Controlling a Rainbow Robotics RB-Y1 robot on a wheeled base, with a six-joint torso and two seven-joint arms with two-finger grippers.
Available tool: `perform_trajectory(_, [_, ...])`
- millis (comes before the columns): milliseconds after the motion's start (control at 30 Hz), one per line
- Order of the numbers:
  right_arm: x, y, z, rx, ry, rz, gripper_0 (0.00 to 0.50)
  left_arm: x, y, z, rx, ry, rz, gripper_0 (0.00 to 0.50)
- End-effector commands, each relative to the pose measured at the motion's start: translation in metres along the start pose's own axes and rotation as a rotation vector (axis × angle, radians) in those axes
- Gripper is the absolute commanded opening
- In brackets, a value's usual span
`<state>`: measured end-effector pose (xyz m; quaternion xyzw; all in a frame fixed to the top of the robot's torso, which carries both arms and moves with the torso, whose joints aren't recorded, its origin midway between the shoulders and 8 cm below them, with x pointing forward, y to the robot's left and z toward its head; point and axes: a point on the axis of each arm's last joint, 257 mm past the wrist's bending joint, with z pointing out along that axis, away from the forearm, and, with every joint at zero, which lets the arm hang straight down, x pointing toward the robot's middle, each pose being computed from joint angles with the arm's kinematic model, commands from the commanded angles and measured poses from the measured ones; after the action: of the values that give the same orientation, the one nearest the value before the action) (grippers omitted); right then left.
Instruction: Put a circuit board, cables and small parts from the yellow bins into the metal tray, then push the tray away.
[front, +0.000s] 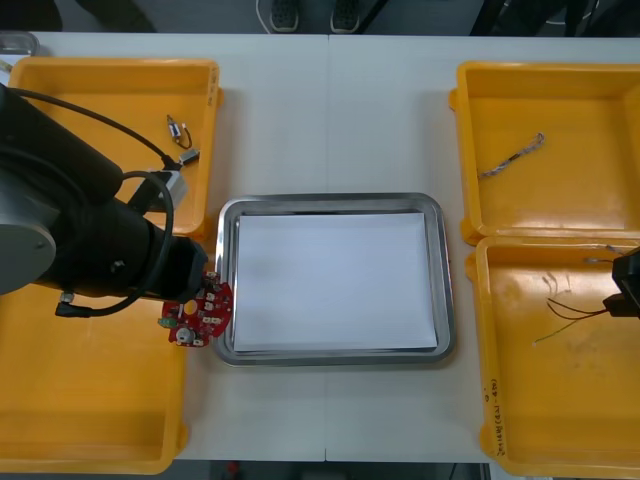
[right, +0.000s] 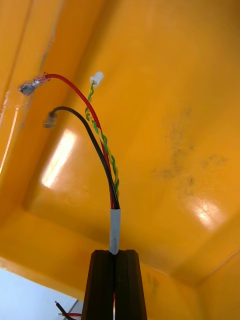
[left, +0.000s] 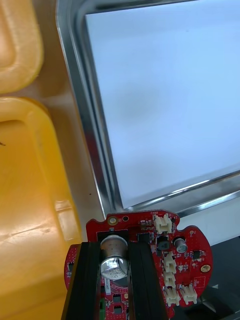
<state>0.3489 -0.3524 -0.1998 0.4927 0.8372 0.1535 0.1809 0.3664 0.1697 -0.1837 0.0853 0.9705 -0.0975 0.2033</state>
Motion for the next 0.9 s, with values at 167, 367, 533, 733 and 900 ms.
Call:
perform_trajectory(167, [-0.027,0.021,-0.062,-0.048,-0.107,-0.361,0.000,-0.022,-0.033,0.020,0.033,-0.021,-0.004,0.000])
perform_trajectory(367, [-0.017,0.024,-0.081,-0.052,-0.068,-0.557,0.000,-0.026,-0.048,0.043,0.043,-0.015,0.025,0.000])
perform_trajectory(533, [-0.004,0.026,-0.094,-0.050,-0.069,-0.755,0.000,-0.032,-0.061,0.063,0.052,-0.009,0.044,0.002])
perform_trajectory(733, [0.004,0.028,-0.102,-0.042,-0.095,-0.955,0.000,-0.038,-0.069,0.085,0.051,-0.013,0.060,0.001])
perform_trajectory(900, [0.007,0.028,-0.108,-0.032,-0.105,-1.081,0.000,-0.041,-0.070,0.098,0.049,-0.009,0.068,0.000])
